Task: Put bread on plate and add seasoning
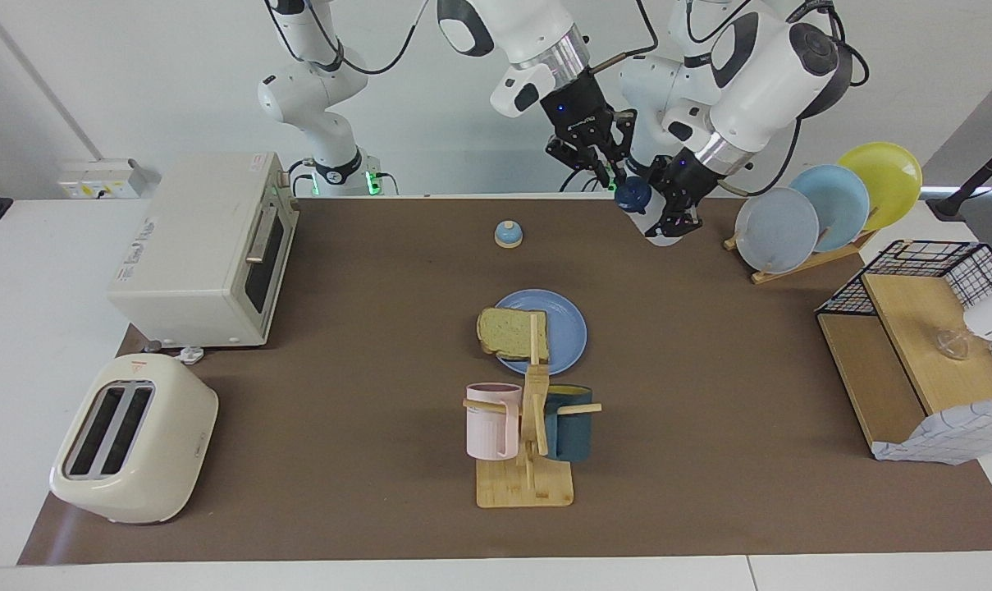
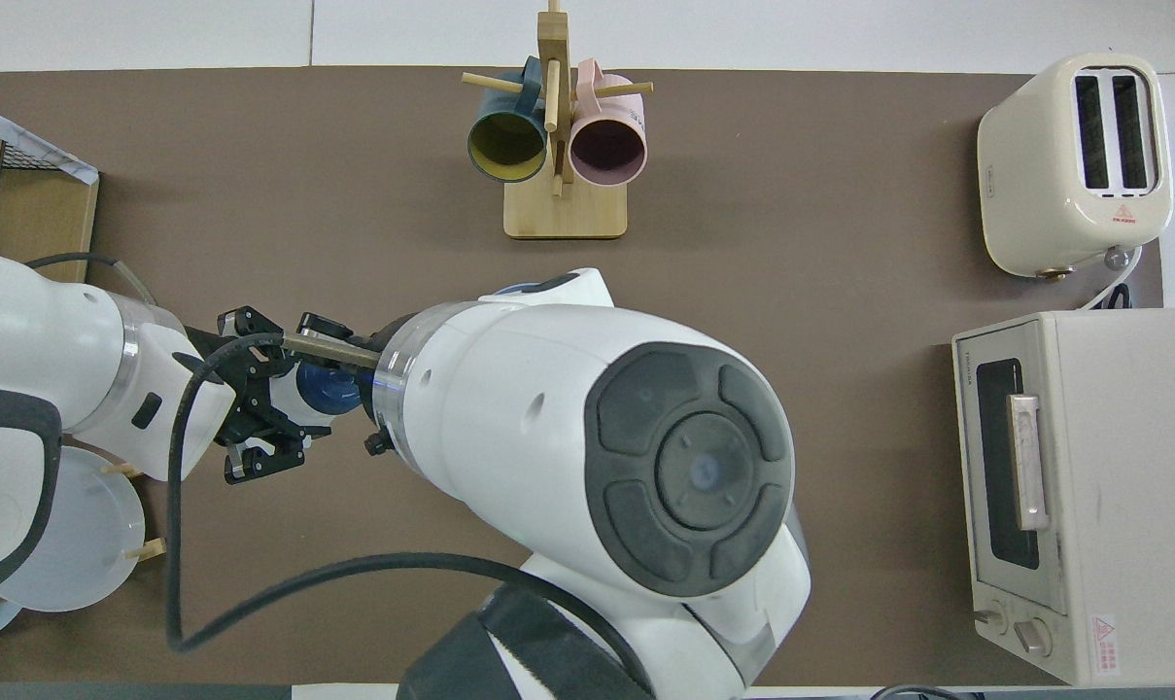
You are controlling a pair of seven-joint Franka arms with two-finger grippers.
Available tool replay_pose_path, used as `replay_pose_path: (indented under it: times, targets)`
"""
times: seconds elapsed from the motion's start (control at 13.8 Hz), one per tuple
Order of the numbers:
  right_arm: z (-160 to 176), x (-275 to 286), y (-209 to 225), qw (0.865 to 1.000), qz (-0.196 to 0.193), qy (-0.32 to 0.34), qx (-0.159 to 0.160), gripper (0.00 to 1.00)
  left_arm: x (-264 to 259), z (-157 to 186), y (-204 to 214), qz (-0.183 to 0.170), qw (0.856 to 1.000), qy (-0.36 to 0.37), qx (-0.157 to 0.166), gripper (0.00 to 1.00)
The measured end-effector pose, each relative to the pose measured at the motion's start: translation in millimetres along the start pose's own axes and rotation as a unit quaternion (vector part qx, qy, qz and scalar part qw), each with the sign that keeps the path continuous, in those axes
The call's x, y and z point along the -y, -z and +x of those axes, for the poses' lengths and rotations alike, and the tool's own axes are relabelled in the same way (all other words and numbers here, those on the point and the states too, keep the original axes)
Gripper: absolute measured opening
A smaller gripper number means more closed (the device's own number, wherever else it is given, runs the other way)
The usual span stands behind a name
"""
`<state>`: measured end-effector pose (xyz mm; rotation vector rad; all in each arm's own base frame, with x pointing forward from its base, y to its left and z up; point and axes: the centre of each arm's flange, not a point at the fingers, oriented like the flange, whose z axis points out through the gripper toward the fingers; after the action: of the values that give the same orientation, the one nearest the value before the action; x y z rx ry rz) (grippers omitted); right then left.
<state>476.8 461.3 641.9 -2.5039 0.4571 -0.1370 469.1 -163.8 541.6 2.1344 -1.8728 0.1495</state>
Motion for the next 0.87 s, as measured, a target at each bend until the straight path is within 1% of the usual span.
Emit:
replay_pose_path:
  times: [0.07,0.51,0.58,0.65,0.87]
  targets:
    - [0.0,0.0,0.1,1.000,0.000,0.000,0.000,0.19,-0.1,0.1,-0.2,-0.001,1.000,0.000,-0.001,0.45]
    - [0.0,0.0,0.2,1.000,0.000,0.000,0.000,0.18,-0.1,-0.1,-0.6,-0.002,1.000,0.002,-0.003,0.45]
    - [0.3,0.0,0.6,1.000,0.000,0.000,-0.001,0.12,0.0,-0.4,-0.9,-0.002,1.000,0.003,-0.003,0.45]
    - [0.3,0.0,1.1,1.000,0.001,0.000,-0.001,0.08,0.2,-1.0,-1.0,-0.002,1.000,0.004,-0.004,0.45]
    - [0.6,-0.1,1.2,1.000,0.001,0.000,-0.001,0.08,0.3,-1.2,-0.9,-0.002,1.000,0.005,-0.004,0.45]
